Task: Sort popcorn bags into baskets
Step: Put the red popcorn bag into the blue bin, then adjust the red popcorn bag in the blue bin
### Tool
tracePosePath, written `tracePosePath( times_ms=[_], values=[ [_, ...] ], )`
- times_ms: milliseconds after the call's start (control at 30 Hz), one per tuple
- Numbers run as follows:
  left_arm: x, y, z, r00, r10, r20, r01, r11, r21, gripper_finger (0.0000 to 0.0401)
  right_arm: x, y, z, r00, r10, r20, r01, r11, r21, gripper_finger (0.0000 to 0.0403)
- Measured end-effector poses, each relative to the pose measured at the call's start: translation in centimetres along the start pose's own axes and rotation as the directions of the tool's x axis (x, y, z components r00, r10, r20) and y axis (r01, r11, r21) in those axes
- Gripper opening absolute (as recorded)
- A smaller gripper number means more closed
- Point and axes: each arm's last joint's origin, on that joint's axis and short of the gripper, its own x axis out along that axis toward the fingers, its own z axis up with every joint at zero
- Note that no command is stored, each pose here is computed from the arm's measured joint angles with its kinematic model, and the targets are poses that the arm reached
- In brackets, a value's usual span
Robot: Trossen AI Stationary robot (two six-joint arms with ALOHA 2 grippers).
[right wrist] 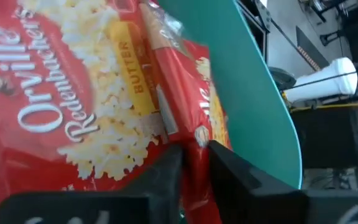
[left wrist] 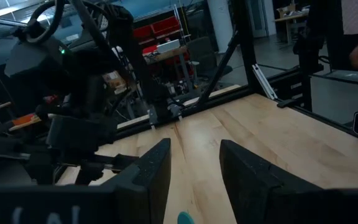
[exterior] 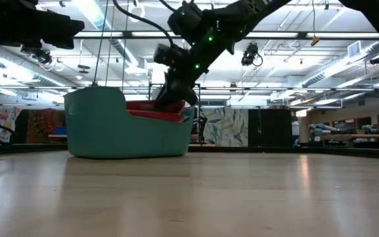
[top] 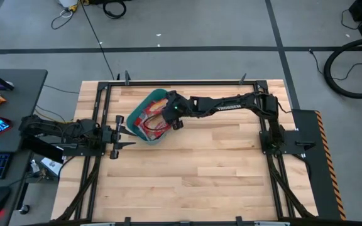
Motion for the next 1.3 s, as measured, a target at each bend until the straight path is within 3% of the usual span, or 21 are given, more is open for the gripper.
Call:
tracePosePath(
  times_ms=[267, 600, 700, 833, 1100, 1300],
  values=[
    [0.0, 0.0, 0.0, 1.000, -0.001, -0.001, 0.001, 1.000, 0.000, 0.0142, -0.8, 0.2, 1.8, 0.993, -0.114, -0.033, 0.116, 0.990, 0.075, 0.0149],
    [0.0, 0.0, -0.1, 1.000, -0.003, -0.010, 0.003, 1.000, 0.001, 0.0142, -2.7, 1.9, 5.3, 0.983, -0.182, -0.040, 0.185, 0.979, 0.086, 0.0154],
    [0.0, 0.0, -0.1, 1.000, -0.004, -0.013, 0.004, 1.000, 0.001, 0.0142, -3.1, 2.6, 5.6, 0.986, -0.154, -0.068, 0.160, 0.982, 0.096, 0.0154],
    [0.0, 0.0, -0.1, 1.000, -0.004, -0.012, 0.004, 1.000, 0.001, 0.0142, -3.2, 3.8, 5.0, 0.993, -0.040, -0.111, 0.053, 0.991, 0.121, 0.0154],
    [0.0, 0.0, -0.1, 1.000, -0.004, -0.011, 0.004, 1.000, 0.001, 0.0142, -3.5, 5.0, 4.4, 0.980, 0.149, -0.133, -0.118, 0.970, 0.214, 0.0154],
    [0.0, 0.0, -0.1, 1.000, -0.004, -0.012, 0.004, 1.000, 0.001, 0.0142, -3.3, 5.0, 4.1, 0.978, 0.165, -0.127, -0.138, 0.970, 0.203, 0.0154]
  ],
)
